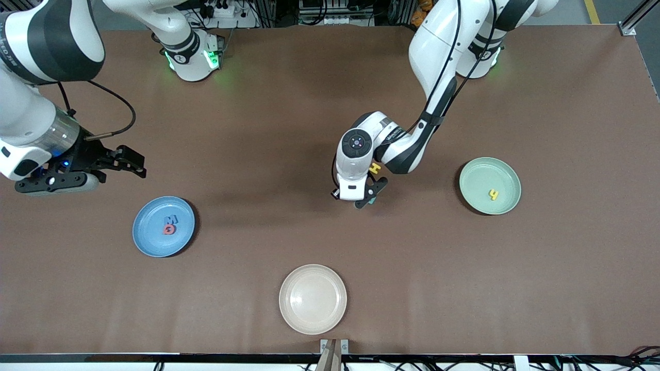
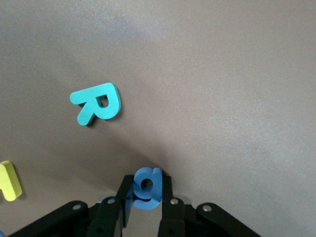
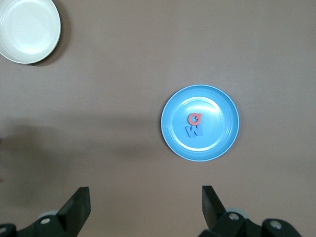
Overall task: Sort uppercase to blue plate, lowercase to green plate
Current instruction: 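Drop the g on the green plate while the right gripper reaches the H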
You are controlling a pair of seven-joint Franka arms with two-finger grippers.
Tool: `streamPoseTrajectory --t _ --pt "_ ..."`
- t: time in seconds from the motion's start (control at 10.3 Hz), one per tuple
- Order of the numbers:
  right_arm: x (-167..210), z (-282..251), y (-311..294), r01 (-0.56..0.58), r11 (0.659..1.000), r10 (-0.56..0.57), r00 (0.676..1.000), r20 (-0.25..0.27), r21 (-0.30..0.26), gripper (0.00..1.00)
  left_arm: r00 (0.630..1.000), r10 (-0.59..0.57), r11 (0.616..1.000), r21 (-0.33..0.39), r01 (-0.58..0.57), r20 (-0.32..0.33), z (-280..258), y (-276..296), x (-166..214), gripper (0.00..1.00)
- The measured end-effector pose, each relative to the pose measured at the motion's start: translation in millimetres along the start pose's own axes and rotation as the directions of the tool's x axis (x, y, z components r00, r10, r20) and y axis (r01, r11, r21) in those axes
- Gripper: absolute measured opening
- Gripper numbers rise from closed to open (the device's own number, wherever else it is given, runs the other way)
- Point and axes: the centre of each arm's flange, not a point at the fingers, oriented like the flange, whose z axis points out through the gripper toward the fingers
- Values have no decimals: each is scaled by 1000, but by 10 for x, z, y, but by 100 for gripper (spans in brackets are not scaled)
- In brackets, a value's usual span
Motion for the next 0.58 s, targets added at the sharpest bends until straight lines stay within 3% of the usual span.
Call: streamPoseTrajectory --t 0.29,0.58 --pt "-14 20 -287 6 1000 -6 1000 4 10 100 1000 -10 1000 4 10 -5 -106 37 77 27" --pt "-81 88 -1023 -11 1000 11 1000 -4 18 100 999 54 996 72 -53 -5 -412 -29 310 27"
